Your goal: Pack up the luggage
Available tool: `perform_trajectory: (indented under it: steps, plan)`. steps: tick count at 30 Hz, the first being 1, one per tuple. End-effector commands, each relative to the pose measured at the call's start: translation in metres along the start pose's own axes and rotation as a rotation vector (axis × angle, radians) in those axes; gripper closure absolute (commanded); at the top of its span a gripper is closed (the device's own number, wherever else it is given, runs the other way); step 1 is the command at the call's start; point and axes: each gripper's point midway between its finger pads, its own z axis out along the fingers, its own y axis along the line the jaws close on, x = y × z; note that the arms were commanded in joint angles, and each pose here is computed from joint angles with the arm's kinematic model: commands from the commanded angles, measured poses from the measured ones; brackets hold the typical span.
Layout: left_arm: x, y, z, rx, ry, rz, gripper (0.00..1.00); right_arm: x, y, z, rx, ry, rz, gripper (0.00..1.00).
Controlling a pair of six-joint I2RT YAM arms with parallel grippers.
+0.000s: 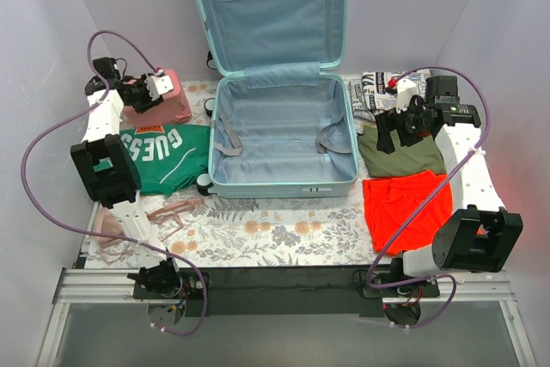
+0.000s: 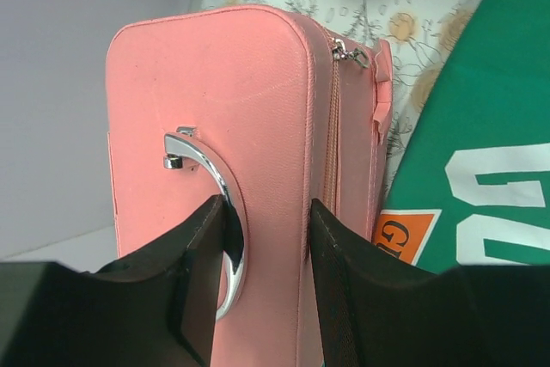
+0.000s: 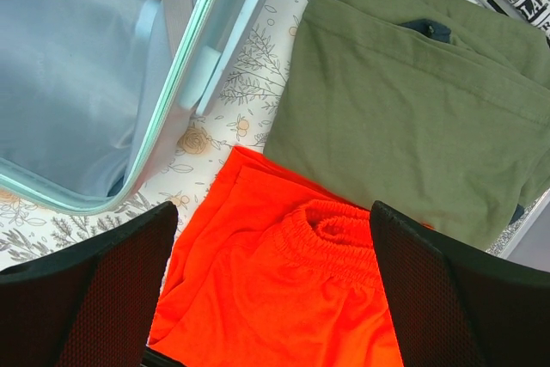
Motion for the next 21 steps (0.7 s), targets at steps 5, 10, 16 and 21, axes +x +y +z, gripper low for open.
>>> perform_trajectory:
  steps: [5, 10, 16, 21]
  plan:
    - [-0.111, 0.093, -0.091, -0.363, -0.148, 0.254, 1.00, -0.011, 0.010, -0.020, 0.002, -0.071, -0.020, 0.02]
    - [-0.155, 0.104, -0.110, -0.436, -0.217, 0.339, 1.00, -0.010, 0.012, -0.025, 0.010, -0.083, -0.024, 0.02]
    - [-0.235, 0.073, -0.121, -0.390, -0.380, 0.399, 1.00, -0.014, 0.016, -0.032, 0.012, -0.107, -0.019, 0.02]
    - [-0.293, 0.025, -0.119, -0.313, -0.493, 0.442, 1.00, -0.014, 0.017, -0.035, 0.013, -0.116, -0.018, 0.02]
